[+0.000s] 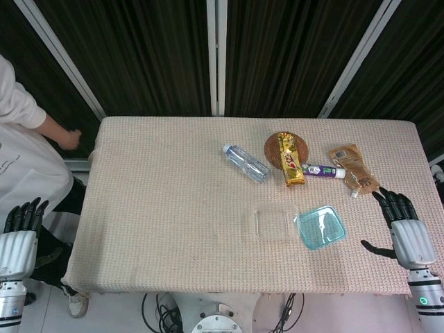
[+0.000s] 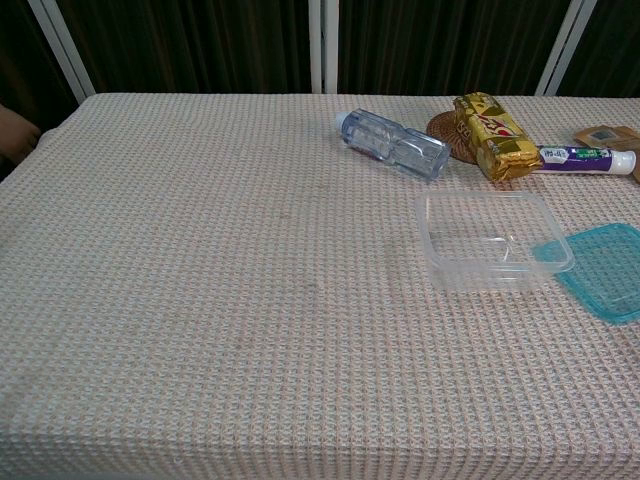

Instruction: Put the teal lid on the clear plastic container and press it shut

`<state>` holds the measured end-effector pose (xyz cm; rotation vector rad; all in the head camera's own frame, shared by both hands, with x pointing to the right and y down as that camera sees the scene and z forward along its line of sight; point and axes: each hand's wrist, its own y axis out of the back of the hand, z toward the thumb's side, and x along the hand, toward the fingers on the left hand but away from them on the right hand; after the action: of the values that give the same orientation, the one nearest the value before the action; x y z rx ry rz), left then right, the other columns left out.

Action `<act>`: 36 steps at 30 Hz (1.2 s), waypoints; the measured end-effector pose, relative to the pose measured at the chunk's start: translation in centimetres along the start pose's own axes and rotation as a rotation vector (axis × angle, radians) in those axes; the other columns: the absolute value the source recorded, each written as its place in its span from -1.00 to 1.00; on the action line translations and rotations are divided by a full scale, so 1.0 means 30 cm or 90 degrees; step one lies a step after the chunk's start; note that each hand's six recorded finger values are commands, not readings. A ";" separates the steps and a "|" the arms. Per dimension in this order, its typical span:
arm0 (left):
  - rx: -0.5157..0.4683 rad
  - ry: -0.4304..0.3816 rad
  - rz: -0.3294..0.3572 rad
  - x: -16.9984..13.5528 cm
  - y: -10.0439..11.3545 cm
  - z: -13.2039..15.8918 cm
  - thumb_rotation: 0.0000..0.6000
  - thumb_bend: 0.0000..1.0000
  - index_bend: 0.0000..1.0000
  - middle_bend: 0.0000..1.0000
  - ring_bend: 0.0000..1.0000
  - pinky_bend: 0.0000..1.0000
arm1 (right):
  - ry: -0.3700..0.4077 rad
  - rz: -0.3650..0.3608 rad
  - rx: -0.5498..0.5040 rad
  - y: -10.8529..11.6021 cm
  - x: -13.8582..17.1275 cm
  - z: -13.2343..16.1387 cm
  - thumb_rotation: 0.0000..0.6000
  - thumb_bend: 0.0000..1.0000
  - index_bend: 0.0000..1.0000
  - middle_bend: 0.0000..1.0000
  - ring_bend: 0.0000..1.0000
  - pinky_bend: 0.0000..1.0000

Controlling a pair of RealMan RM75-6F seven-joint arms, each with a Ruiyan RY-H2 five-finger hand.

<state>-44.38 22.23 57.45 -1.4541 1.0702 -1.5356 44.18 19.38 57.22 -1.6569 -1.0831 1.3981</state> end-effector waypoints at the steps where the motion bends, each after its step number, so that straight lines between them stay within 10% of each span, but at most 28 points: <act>1: 0.001 -0.001 -0.001 0.003 -0.001 0.002 1.00 -1.00 -0.93 -1.00 -1.00 -0.87 | 0.000 0.002 0.000 -0.002 -0.001 0.001 1.00 -1.00 -1.00 -1.00 -1.00 -1.00; 16: -0.006 -0.004 -0.002 -0.021 0.003 0.010 1.00 -1.00 -0.93 -1.00 -1.00 -0.87 | 0.037 0.098 0.033 -0.082 -0.028 0.039 1.00 -1.00 -1.00 -0.91 -1.00 -1.00; 26: -0.009 -0.012 -0.007 -0.031 -0.002 0.026 1.00 -1.00 -0.93 -1.00 -1.00 -0.87 | 0.096 0.269 0.181 -0.249 -0.144 0.089 1.00 -1.00 -1.00 -0.99 -1.00 -1.00; 36: -0.006 -0.007 -0.009 -0.038 0.000 0.027 1.00 -1.00 -0.93 -1.00 -1.00 -0.87 | 0.142 0.323 0.291 -0.345 -0.247 0.112 1.00 -0.95 -1.00 -0.91 -1.00 -1.00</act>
<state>-43.48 23.22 57.04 -1.4789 1.0638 -1.5326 38.75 16.75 68.93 -1.7415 -0.1873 1.5711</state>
